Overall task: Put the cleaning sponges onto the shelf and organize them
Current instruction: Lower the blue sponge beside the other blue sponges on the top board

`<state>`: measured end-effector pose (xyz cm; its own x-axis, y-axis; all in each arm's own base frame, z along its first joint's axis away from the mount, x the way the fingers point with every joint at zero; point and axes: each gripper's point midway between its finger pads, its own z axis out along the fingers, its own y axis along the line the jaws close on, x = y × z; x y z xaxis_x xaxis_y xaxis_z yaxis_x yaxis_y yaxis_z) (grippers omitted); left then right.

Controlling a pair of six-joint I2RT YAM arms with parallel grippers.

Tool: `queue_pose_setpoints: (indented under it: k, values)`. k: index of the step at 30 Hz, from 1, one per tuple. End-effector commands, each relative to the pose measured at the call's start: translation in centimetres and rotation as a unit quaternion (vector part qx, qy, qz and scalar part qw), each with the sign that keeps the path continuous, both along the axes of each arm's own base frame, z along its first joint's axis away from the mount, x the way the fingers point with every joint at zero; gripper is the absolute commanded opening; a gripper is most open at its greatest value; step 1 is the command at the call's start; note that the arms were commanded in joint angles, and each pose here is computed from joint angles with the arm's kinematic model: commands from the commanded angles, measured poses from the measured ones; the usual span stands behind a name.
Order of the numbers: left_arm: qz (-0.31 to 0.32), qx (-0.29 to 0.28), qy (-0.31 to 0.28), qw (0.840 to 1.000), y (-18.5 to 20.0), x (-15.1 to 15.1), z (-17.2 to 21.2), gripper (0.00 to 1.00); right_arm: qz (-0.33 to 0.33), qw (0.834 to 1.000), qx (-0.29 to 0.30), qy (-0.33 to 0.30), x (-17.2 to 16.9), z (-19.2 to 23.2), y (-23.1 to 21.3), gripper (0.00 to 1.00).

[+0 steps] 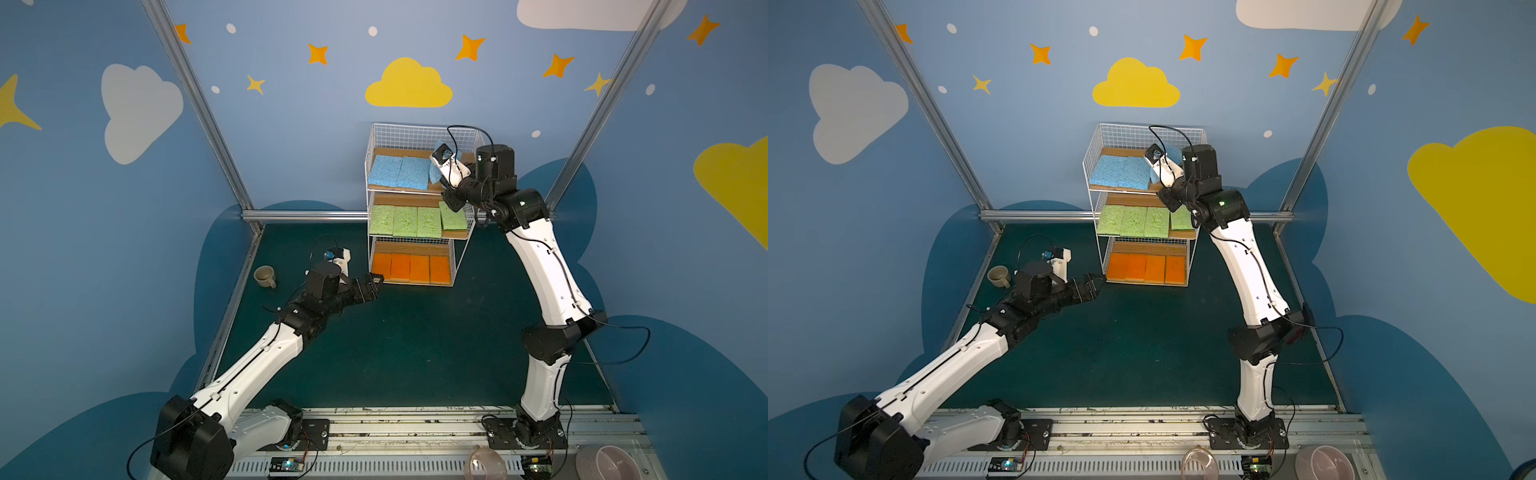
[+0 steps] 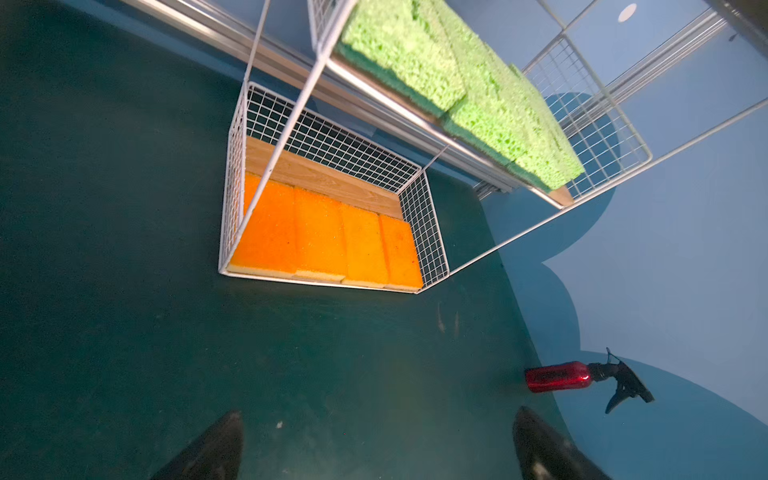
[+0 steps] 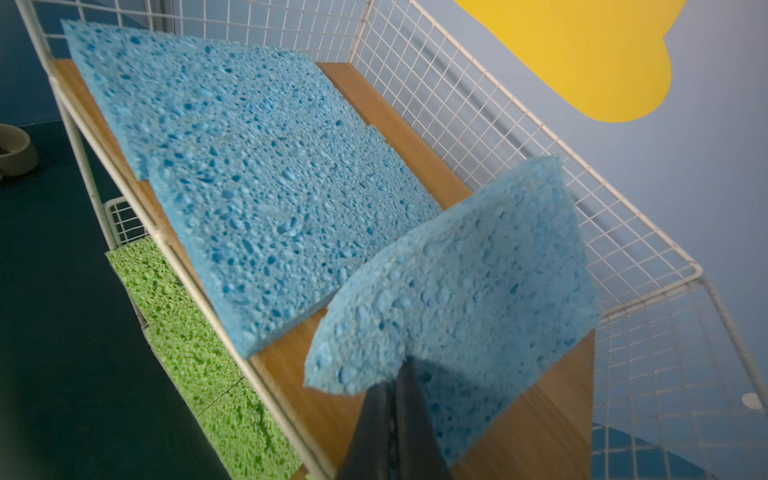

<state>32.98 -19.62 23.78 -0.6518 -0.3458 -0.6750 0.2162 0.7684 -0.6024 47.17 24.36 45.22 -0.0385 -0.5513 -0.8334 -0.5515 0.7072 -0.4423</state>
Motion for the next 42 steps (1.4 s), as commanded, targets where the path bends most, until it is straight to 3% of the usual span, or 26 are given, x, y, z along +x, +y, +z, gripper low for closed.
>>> queue_pose_setpoints:
  k: [1, 6, 10, 15, 21, 25, 35, 42]
  values:
    - [0.003, -0.007, -0.023, 1.0, -0.1, 0.4, 1.4, 1.0, -0.02, 1.0, 0.006, 0.005, 0.3, 0.2, -1.0, 0.0]
    - [0.003, -0.005, -0.023, 1.0, -0.3, 0.4, 1.3, 1.0, -0.026, 1.0, 0.004, 0.009, 0.7, -0.3, -1.2, 0.0]
    - [0.003, -0.003, -0.021, 1.0, -0.3, 0.5, 1.3, 1.0, -0.029, 0.999, 0.001, 0.015, 0.8, -0.7, -1.2, 0.14]
    - [0.004, 0.0, -0.021, 1.0, -0.3, 0.5, 1.2, 1.0, -0.03, 0.999, 0.003, 0.013, 0.5, -0.5, -1.4, 0.41]
    - [0.002, 0.001, -0.018, 1.0, -0.4, 0.6, 1.1, 1.0, -0.027, 1.0, 0.002, 0.012, 0.3, -0.5, -1.3, 0.45]
    - [0.001, 0.001, -0.017, 1.0, -0.5, 0.7, 1.1, 1.0, -0.026, 1.0, 0.0, 0.015, 0.5, -0.9, -1.2, 0.41]
    - [0.002, 0.005, -0.016, 1.0, -0.4, 0.6, 0.9, 1.0, -0.03, 0.999, 0.002, 0.021, 0.8, -1.3, -1.2, 0.02]
    - [0.003, 0.007, -0.016, 1.0, -0.5, 0.5, 0.8, 1.0, -0.023, 1.0, 0.01, 0.017, 0.1, -0.7, -1.2, 0.0]
